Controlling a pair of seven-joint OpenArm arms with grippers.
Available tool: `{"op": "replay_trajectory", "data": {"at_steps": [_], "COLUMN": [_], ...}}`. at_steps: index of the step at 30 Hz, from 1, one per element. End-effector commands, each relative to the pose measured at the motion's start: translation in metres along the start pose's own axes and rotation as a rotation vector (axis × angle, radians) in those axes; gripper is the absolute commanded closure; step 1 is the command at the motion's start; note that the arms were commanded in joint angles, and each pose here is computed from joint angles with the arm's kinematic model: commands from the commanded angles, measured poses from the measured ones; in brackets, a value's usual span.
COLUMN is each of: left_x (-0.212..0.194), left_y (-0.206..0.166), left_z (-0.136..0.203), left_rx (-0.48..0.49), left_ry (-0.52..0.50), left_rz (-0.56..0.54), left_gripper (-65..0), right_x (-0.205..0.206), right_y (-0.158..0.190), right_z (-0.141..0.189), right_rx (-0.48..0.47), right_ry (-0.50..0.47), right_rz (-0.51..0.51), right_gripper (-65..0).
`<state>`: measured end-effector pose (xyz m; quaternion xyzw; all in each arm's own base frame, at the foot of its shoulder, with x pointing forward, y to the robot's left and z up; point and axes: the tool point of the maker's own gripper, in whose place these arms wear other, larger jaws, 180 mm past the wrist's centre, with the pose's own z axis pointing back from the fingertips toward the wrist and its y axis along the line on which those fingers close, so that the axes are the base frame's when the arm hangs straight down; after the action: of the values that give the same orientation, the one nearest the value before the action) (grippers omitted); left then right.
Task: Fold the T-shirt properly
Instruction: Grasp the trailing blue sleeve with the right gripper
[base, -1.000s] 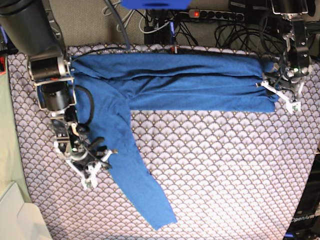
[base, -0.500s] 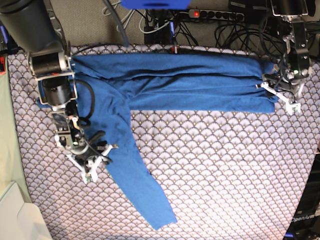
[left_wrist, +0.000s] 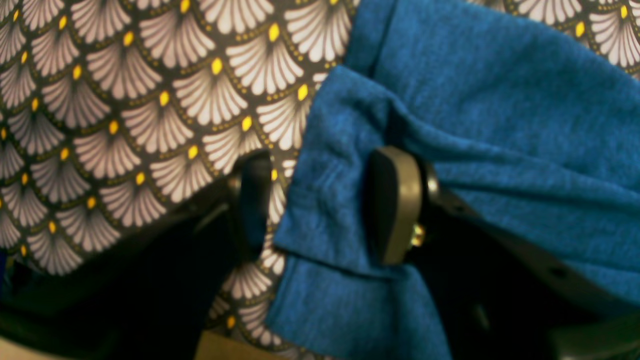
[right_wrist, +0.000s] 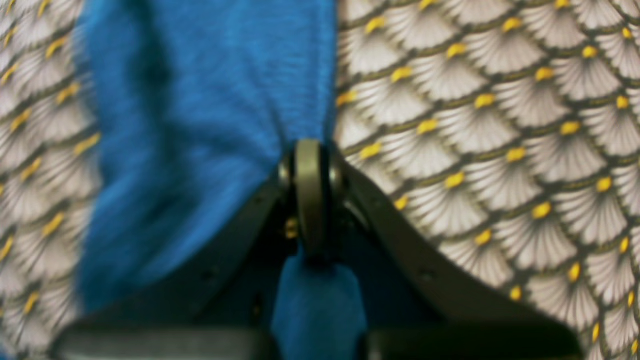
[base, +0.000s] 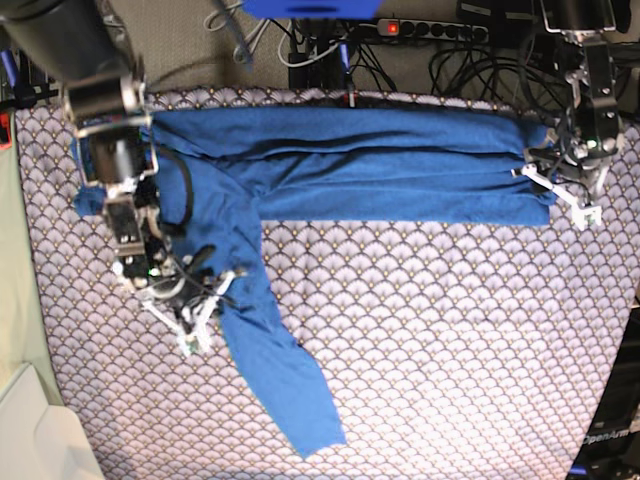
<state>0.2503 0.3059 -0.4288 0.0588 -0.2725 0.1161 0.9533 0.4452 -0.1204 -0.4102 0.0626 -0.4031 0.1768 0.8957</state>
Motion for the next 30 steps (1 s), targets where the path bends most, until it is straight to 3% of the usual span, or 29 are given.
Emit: {"op": "replay_trajectory", "data": {"at_steps": [1, 11, 22, 30], "left_x": [-0.007, -0.007, -0.008, -0.009], "left_y": [-0.004, -0.004, -0.004, -0.004], "left_z": [0.0, 0.0, 0.0, 0.0], "left_rx": [-0.017, -0.017, -0.017, -0.019], "left_ry": [0.036, 0.036, 0.034, 0.037], "left_rz": [-0.005, -0.005, -0.007, -0.006], "left_gripper": [-32.3, -32.4, -32.4, -32.4], "right_x": [0.045, 0.056, 0.034, 0.034], "right_y": [0.0, 0.067, 0.17, 0.155], "right_z": [0.012, 0.079, 0.142, 0.134], "right_rx": [-0.001, 0.054, 0.22, 0.19], "right_ry": [-0.118, -0.184, -0.205, -0.184], "right_rz": [0.026, 0.124, 0.14, 0.188], "right_gripper": [0.0, 0.0, 0.0, -0.8]}}
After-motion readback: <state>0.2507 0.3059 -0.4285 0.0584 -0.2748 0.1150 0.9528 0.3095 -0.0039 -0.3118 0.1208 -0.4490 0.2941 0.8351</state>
